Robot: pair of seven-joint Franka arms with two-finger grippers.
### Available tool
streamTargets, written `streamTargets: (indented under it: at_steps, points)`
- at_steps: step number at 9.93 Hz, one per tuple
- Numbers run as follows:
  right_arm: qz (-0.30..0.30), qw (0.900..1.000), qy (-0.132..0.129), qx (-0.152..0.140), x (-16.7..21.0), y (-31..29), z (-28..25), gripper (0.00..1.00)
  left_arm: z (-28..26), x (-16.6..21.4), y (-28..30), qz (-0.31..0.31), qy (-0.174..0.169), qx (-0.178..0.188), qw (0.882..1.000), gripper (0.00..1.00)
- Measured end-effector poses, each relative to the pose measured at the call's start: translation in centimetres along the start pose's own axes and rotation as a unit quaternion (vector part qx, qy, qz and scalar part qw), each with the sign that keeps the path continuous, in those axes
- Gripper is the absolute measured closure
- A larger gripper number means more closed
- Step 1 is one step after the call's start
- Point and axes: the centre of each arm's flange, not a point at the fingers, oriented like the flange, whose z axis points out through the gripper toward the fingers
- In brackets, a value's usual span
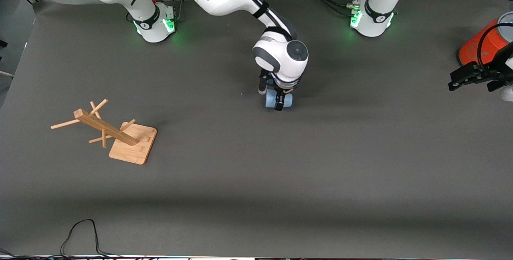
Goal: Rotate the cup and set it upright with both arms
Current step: 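Reach the left gripper to the cup while the right gripper withdraws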
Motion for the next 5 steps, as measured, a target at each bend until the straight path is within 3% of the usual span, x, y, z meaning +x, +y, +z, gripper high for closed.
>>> streamTargets:
  at_steps: [3, 5]
  points:
    - [0.009, 1.0, 0.003, -0.003, 1.7, -2.5, -6.9, 0.0, 0.7, -0.1, -0.1, -0.04, -0.018, 0.0, 0.999, 0.0]
    - [0.002, 1.0, -0.006, -0.029, 5.8, -6.2, -14.9, 0.0, 1.5, 0.2, 0.2, -0.074, -0.029, 0.001, 0.997, 0.0]
